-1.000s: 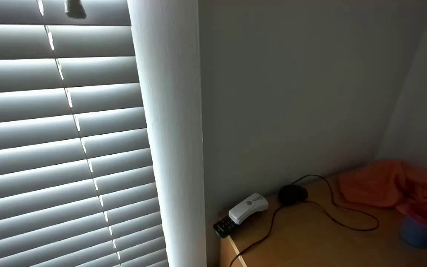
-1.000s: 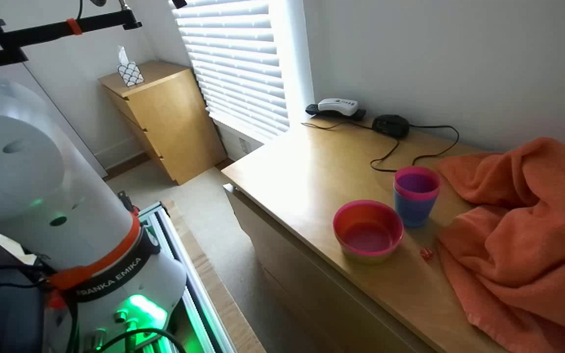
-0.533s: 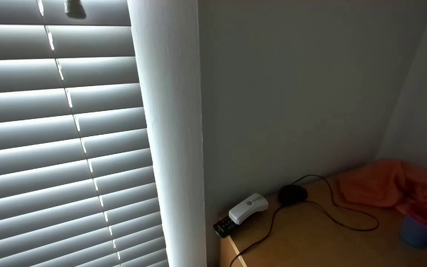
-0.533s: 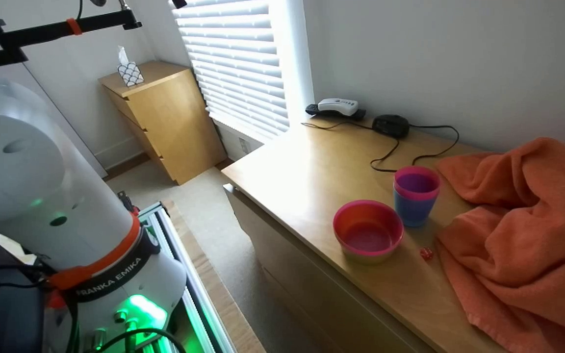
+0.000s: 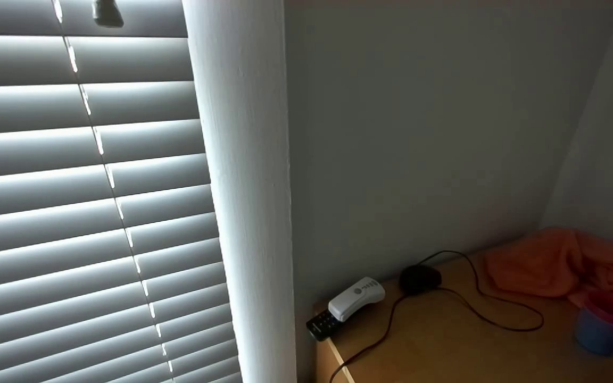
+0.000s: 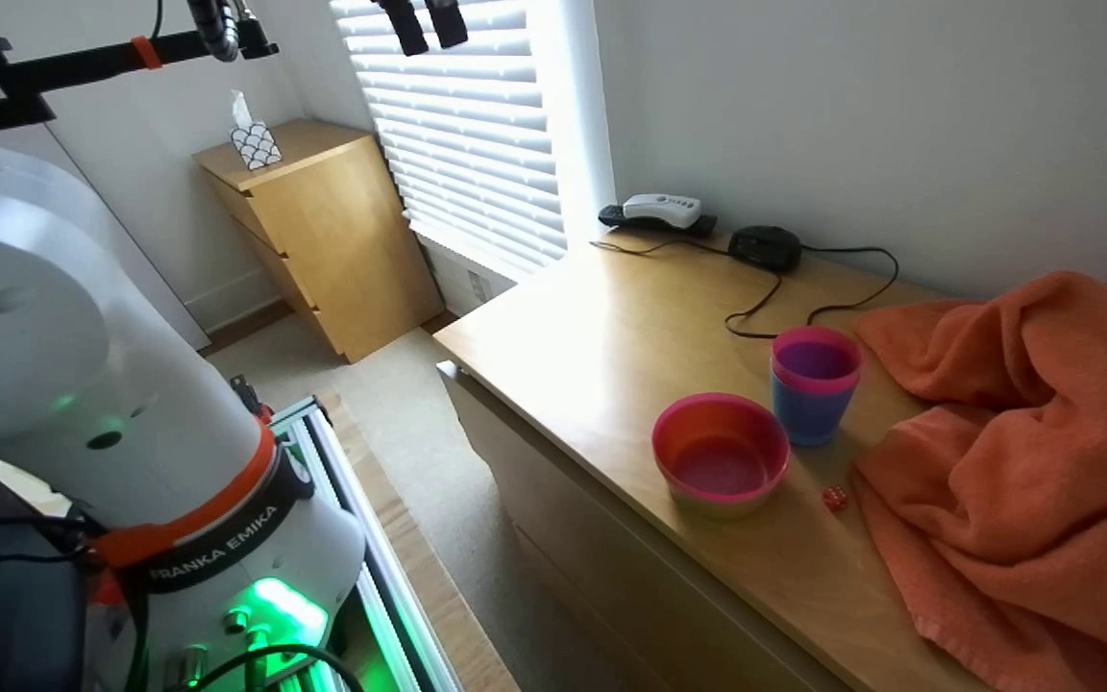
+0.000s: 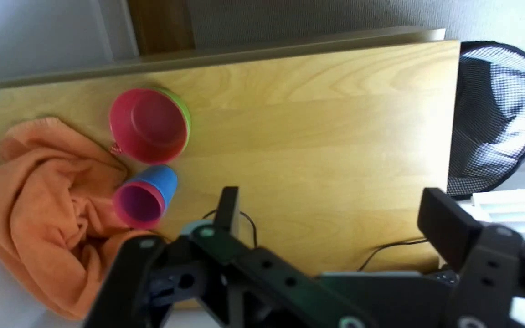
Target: Unstack the bowls on the chest
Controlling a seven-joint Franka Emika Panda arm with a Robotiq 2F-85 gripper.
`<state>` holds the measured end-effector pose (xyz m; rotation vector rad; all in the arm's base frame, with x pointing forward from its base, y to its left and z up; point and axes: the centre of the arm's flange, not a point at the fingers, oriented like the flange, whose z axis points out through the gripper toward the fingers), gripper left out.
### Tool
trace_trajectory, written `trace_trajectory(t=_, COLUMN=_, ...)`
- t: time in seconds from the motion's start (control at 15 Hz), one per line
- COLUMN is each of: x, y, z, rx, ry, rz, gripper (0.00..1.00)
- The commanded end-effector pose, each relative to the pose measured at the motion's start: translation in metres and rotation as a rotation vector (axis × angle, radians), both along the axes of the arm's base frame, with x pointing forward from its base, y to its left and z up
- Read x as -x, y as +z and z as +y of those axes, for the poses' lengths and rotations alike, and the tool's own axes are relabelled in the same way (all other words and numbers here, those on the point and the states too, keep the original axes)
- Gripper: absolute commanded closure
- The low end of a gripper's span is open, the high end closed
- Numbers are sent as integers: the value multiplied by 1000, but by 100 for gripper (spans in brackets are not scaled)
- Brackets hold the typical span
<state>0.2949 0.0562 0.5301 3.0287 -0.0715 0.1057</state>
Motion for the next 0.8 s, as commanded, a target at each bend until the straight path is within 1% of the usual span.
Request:
trace_trajectory(t=0.0, x=17, y=-35, z=-73, rx=-77, ry=-179, rz=36, gripper=0)
trace_trajectory(t=0.07, x=23, y=-49, z=-91, rx=-111, ry=-234, rz=48, gripper=0)
trace_trajectory(t=0.2, x=31, y=-73, z=-123, rx=-152, ry=-342, rz=60, gripper=0)
trace_trajectory(t=0.4, x=37, y=-106, z=-164, rx=-230, ry=-468, rz=47, gripper=0)
trace_trajectory(t=0.47, x=38, y=-110, z=-170, rx=-241, ry=-498, rz=65, gripper=0)
trace_trajectory(t=0.53, x=28, y=-83, z=-158, rx=-208, ry=-444, rz=61, gripper=0)
trace_trajectory(t=0.6, x=30, y=-86, z=-167, rx=-221, ry=-472, rz=65, gripper=0)
trace_trajectory(t=0.73, x=29, y=-89, z=-173, rx=-228, ry=-489, rz=75, gripper=0)
